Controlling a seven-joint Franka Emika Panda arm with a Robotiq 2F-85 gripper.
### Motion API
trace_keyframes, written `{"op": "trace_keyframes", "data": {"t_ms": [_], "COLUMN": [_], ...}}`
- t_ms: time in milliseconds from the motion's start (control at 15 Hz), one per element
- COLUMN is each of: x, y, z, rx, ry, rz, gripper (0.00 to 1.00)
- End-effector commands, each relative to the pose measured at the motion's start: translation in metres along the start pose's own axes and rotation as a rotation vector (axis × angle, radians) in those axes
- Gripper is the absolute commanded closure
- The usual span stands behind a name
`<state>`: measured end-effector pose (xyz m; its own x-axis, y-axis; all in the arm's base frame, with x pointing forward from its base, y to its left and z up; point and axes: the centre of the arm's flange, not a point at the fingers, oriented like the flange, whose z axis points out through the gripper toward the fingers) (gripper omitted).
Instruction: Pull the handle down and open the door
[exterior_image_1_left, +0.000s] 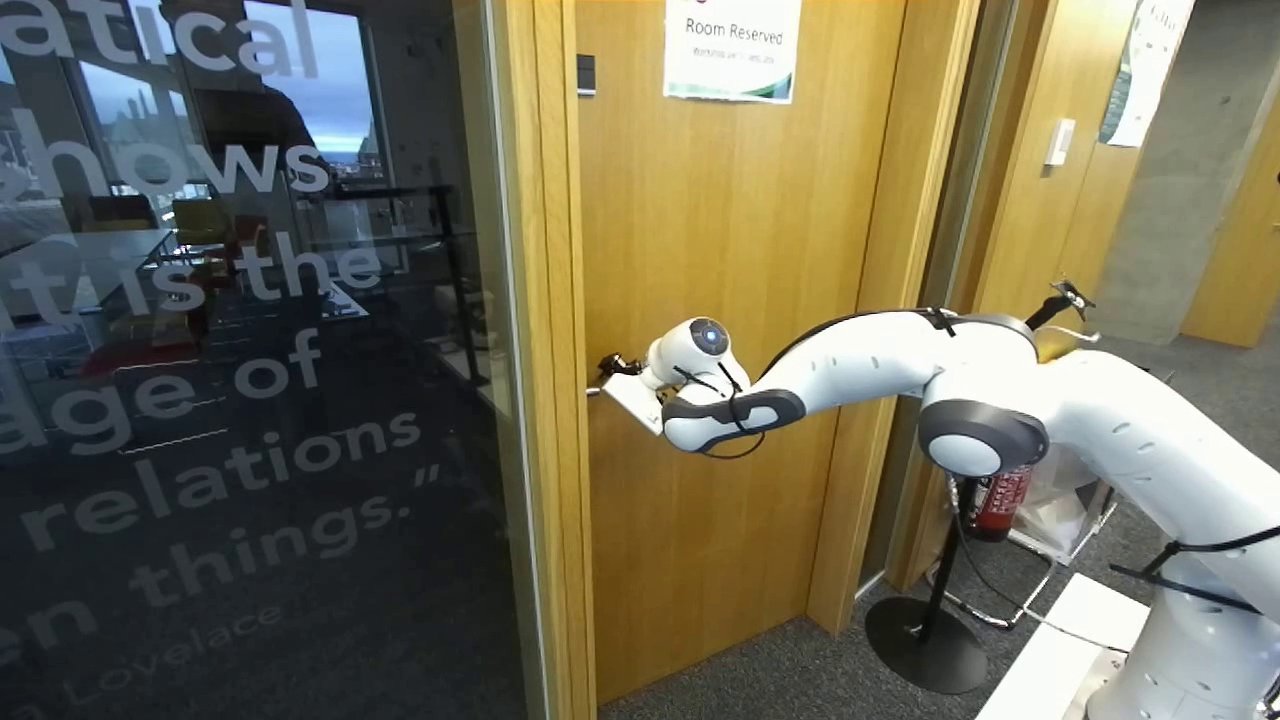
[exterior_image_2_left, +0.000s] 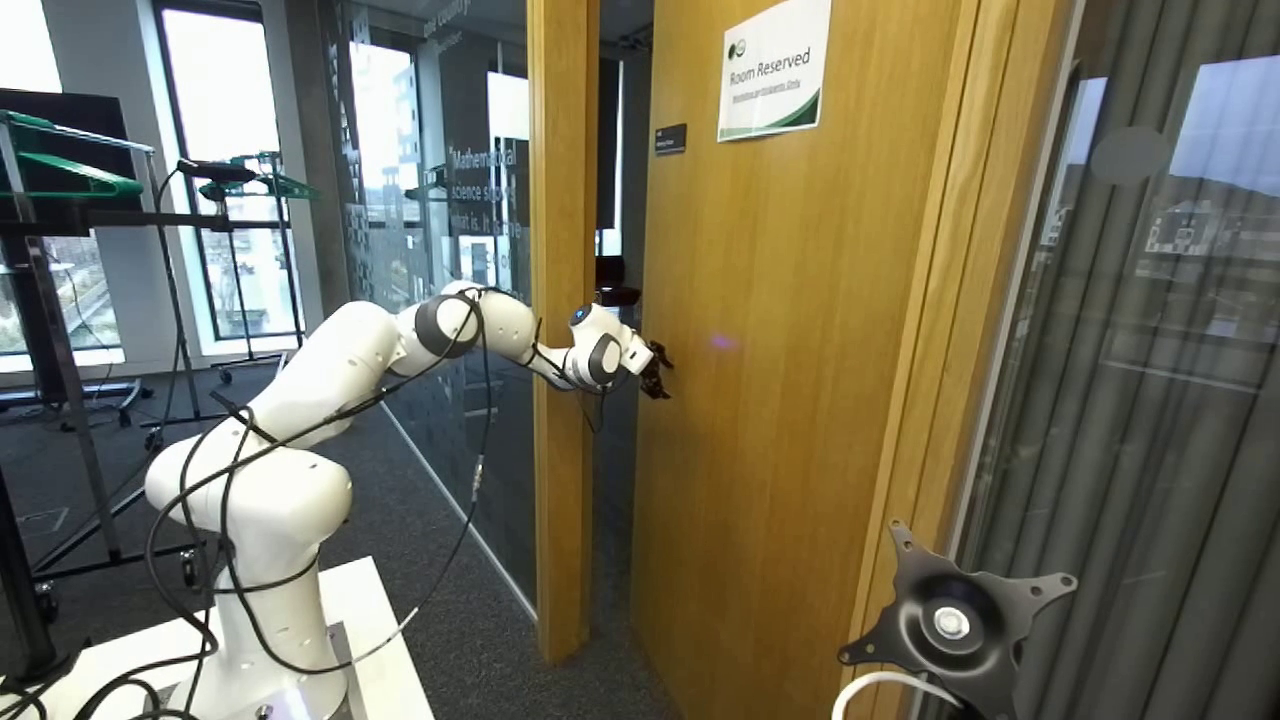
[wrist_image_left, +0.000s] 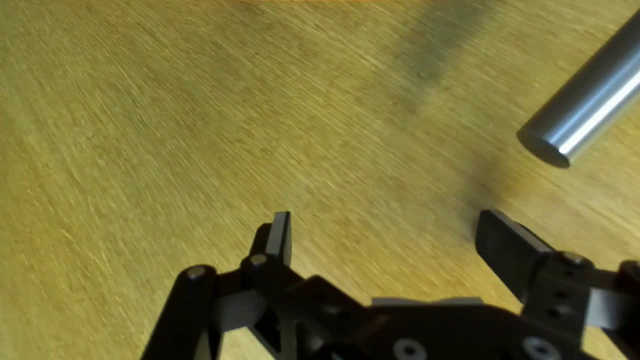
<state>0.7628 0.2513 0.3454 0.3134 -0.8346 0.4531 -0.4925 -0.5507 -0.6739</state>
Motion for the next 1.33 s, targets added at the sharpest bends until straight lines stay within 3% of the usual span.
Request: {"op": "trace_keyframes", "data": {"t_ms": [0,200,533,667,1067,1267], "x": [0.012,-0.004,-0.03,-0.032,-0.005,0.004], "y": [-0.001,-0.019,-0.058,-0.068,-0.061,-0.051], "z": [0.006,-0.024,-0.088,-0.112,-0.16,-0.179], "rx": [0.007,0.05,0.189,0.206,0.128,0.081], "ry": [0.025,0.001,-0.122,-0.162,-0.2,-0.263], "rz": [0.01,0.03,0.12,0.128,0.108,0.142], "gripper": [0.0,0.0,0.0,0.0,0.0,0.0]}}
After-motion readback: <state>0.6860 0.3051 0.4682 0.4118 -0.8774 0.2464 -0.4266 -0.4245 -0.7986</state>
